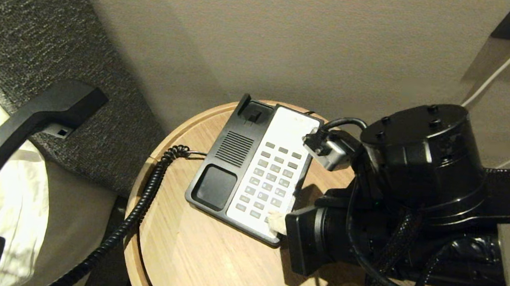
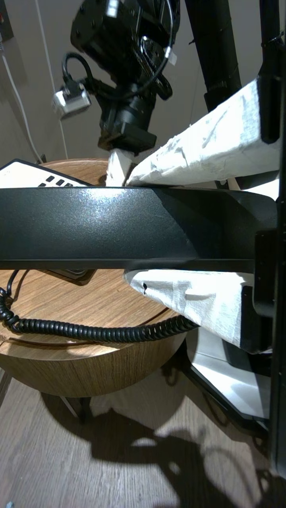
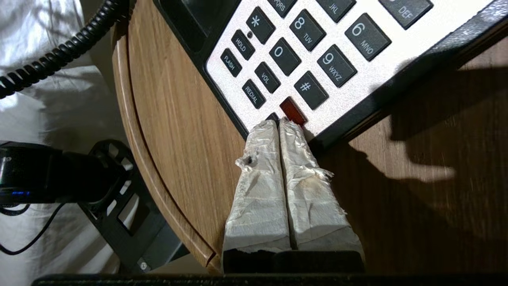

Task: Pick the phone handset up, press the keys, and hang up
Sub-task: Dial the number

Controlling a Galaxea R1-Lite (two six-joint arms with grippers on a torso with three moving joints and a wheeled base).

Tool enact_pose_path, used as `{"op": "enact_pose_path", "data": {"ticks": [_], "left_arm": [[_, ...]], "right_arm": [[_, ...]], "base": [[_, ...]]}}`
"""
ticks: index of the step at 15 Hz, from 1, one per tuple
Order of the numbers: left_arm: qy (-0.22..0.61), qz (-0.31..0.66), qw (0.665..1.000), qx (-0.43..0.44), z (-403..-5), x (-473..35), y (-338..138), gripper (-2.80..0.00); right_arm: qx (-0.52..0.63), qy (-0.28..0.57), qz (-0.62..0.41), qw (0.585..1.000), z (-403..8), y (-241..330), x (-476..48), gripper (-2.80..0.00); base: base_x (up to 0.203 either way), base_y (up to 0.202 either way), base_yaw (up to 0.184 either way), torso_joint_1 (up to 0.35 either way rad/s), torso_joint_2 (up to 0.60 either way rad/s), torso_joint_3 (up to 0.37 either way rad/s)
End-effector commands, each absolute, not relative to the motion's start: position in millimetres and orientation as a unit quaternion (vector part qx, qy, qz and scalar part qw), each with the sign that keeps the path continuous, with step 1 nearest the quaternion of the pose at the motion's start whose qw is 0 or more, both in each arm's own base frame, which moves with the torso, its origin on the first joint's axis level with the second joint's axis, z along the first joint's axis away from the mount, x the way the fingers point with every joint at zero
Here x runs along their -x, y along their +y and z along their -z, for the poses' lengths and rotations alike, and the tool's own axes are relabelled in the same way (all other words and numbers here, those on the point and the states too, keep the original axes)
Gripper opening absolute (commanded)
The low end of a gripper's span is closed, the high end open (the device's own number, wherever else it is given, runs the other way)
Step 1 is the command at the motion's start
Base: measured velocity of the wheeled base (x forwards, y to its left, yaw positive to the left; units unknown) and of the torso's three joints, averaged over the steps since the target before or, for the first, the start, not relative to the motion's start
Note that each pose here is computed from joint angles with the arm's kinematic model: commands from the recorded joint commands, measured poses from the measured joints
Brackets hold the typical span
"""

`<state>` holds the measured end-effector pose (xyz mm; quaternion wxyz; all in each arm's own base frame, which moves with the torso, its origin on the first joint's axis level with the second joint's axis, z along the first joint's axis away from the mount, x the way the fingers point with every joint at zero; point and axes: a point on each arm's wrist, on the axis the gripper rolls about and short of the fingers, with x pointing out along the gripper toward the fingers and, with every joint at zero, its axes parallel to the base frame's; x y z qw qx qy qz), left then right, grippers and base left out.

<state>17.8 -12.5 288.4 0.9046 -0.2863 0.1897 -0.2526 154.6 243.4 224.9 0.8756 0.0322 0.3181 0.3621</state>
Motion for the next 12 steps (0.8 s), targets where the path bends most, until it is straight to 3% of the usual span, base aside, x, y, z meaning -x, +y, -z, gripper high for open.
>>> {"op": "enact_pose_path", "data": {"ticks": [1, 12], "left_arm": [[0.193, 0.250, 0.904, 0.287, -286.8, -18.4, -13.1, -2.80], [0.195, 0.249, 0.905, 0.284, -285.2, -18.7, -13.5, -2.80]], "right_arm": [[-0.040, 0.308, -0.366, 0.877, -232.3, 238.5, -151.4, -2.80], [-0.032, 0.318, -0.362, 0.876, -225.1, 240.5, -152.6, -2.80]], "base": [[0.000, 0.000, 0.000, 0.000, 0.00, 0.000], [0.000, 0.000, 0.000, 0.000, 0.00, 0.000]]}}
